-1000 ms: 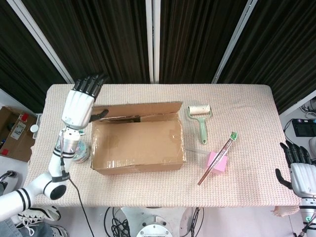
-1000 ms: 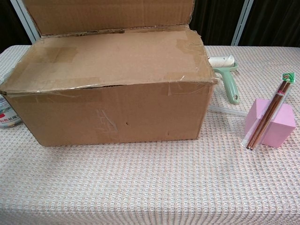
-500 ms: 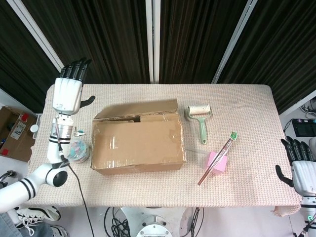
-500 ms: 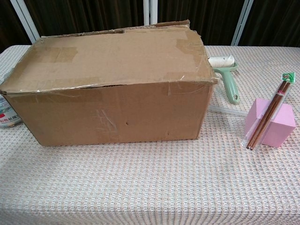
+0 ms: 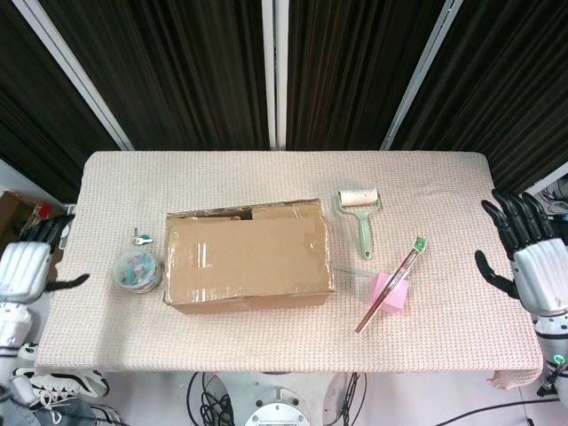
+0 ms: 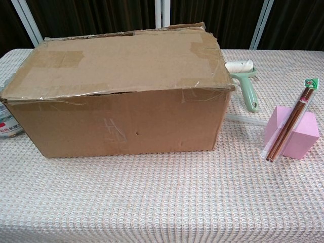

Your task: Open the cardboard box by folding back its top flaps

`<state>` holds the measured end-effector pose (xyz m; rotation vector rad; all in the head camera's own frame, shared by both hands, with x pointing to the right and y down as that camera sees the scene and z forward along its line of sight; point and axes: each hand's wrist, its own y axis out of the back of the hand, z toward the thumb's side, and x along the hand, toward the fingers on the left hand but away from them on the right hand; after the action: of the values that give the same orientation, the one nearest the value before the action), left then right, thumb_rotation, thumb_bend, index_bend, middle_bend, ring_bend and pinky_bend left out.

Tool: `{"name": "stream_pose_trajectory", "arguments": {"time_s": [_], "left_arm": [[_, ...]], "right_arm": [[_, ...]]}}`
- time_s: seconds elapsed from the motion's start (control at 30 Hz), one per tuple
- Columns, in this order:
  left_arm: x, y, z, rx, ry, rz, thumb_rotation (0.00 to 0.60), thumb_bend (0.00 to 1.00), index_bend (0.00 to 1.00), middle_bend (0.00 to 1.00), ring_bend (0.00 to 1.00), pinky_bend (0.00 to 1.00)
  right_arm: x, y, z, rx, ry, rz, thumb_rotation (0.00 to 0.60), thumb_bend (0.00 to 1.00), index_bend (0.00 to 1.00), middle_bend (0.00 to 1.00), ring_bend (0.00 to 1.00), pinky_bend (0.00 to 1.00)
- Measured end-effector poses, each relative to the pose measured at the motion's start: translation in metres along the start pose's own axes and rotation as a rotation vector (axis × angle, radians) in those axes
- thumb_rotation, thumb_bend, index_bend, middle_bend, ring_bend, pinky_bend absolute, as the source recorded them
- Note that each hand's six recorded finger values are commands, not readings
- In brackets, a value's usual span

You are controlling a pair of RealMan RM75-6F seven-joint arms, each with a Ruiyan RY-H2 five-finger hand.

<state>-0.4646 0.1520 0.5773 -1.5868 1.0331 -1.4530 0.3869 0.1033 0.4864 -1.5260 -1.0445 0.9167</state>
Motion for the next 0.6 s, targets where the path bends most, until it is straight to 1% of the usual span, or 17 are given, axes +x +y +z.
{"name": "stream_pose_trajectory", "arguments": {"time_s": [0.07, 0.17, 0.27, 0.37, 0.4, 0.47, 0.5, 0.57, 0.6], "left_arm": [[-0.017, -0.003, -0.011, 0.003, 0.026, -0.007, 0.489, 0.00, 0.12, 0.14, 0.14, 0.24], [-0.038, -0.003, -0.022, -0.009, 0.055, 0.014, 0.478, 0.00, 0.12, 0.14, 0.14, 0.24], [-0.052, -0.003, -0.025, -0.022, 0.065, 0.041, 0.479, 0.00, 0.12, 0.14, 0.14, 0.24], [-0.061, -0.007, -0.023, -0.032, 0.057, 0.060, 0.478, 0.00, 0.12, 0.14, 0.14, 0.24], [-0.063, -0.008, -0.021, -0.035, 0.052, 0.066, 0.478, 0.00, 0.12, 0.15, 0.14, 0.24], [-0.066, -0.008, -0.019, -0.041, 0.046, 0.073, 0.475, 0.00, 0.12, 0.15, 0.14, 0.24], [-0.067, -0.009, -0.018, -0.046, 0.044, 0.077, 0.475, 0.00, 0.12, 0.15, 0.14, 0.24], [-0.069, -0.010, -0.018, -0.050, 0.044, 0.080, 0.477, 0.00, 0.12, 0.15, 0.14, 0.24], [-0.070, -0.010, -0.018, -0.049, 0.043, 0.078, 0.477, 0.00, 0.12, 0.15, 0.14, 0.24]], "right_arm": [[-0.018, 0.004, 0.012, 0.003, 0.038, 0.004, 0.600, 0.42, 0.00, 0.02, 0.00, 0.00], [-0.049, 0.003, 0.034, -0.004, 0.085, 0.044, 0.600, 0.44, 0.00, 0.03, 0.00, 0.00], [-0.080, -0.006, 0.056, -0.023, 0.117, 0.122, 0.600, 0.47, 0.00, 0.04, 0.00, 0.00], [-0.110, -0.019, 0.080, -0.051, 0.138, 0.227, 0.600, 0.48, 0.00, 0.05, 0.00, 0.00], [-0.121, -0.024, 0.090, -0.066, 0.144, 0.272, 0.600, 0.50, 0.00, 0.06, 0.00, 0.00], [-0.138, -0.032, 0.107, -0.094, 0.155, 0.337, 0.600, 0.53, 0.00, 0.06, 0.00, 0.00], [-0.148, -0.036, 0.119, -0.113, 0.165, 0.373, 0.600, 0.54, 0.00, 0.07, 0.00, 0.00], [-0.164, -0.040, 0.142, -0.140, 0.189, 0.414, 0.600, 0.57, 0.00, 0.07, 0.00, 0.00], [-0.172, -0.042, 0.158, -0.152, 0.210, 0.439, 0.600, 0.59, 0.00, 0.07, 0.00, 0.00]]}}
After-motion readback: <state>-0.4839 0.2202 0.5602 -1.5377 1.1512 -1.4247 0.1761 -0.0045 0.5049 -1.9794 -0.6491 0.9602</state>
